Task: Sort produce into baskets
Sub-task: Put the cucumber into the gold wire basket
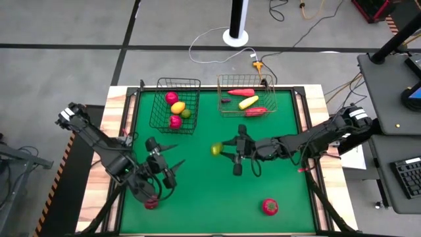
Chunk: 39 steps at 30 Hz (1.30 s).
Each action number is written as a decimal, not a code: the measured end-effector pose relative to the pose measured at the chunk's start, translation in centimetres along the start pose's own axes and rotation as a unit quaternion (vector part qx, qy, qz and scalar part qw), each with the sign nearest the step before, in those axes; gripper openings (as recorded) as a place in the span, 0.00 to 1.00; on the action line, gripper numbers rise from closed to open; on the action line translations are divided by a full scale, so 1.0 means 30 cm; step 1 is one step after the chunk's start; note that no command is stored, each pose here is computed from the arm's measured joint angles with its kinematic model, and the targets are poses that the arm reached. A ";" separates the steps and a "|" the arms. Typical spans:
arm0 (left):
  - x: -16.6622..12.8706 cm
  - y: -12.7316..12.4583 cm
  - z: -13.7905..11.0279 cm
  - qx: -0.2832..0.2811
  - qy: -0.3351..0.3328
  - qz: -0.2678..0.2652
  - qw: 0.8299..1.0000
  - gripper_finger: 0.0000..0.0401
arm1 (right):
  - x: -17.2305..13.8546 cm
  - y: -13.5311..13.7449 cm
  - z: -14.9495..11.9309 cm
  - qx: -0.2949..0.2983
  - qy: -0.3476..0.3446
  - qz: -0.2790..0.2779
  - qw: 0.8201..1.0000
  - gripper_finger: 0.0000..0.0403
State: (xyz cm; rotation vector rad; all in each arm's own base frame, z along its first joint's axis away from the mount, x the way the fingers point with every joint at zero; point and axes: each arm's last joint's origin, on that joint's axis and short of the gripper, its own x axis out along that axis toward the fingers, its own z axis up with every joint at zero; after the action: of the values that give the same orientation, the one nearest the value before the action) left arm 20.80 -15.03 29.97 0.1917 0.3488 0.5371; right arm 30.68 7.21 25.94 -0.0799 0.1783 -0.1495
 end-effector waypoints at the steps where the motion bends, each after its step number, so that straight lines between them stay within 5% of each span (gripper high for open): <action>1: 0.002 -0.003 -0.002 -0.001 0.000 0.001 1.000 0.67 | 0.000 0.000 0.002 0.000 -0.004 0.000 1.000 0.34; 6: 0.012 -0.024 -0.016 0.000 0.005 0.004 1.000 0.67 | 0.004 -0.016 0.029 0.016 -0.042 -0.013 0.999 0.34; 12: 0.020 -0.041 -0.028 0.004 0.008 0.006 1.000 0.67 | 0.027 -0.093 0.079 0.074 -0.055 -0.132 0.987 0.34; 20: 0.024 -0.048 -0.034 0.007 0.010 0.007 1.000 0.67 | 0.070 -0.282 0.218 0.059 0.127 -0.230 0.963 0.34; 26: 0.024 -0.047 -0.035 0.008 0.011 0.007 1.000 0.67 | 0.056 -0.461 0.255 0.014 0.291 -0.294 0.911 0.34; 31: 0.024 -0.046 -0.037 0.005 0.012 0.008 1.000 0.67 | 0.034 -0.630 0.211 -0.020 0.434 -0.324 0.841 0.34; 35: 0.024 -0.046 -0.037 0.005 0.011 0.008 1.000 0.67 | 0.013 -0.764 0.140 -0.005 0.530 -0.297 0.794 0.34; 39: 0.024 -0.046 -0.036 0.005 0.009 0.012 1.000 0.67 | 0.001 -0.863 0.070 0.029 0.584 -0.261 0.768 0.34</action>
State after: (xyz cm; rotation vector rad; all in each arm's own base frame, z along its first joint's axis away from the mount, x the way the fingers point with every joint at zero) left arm 21.60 -15.71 28.41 0.2011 0.3675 0.5607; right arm 27.44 -18.17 30.39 0.0424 1.4192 -0.7641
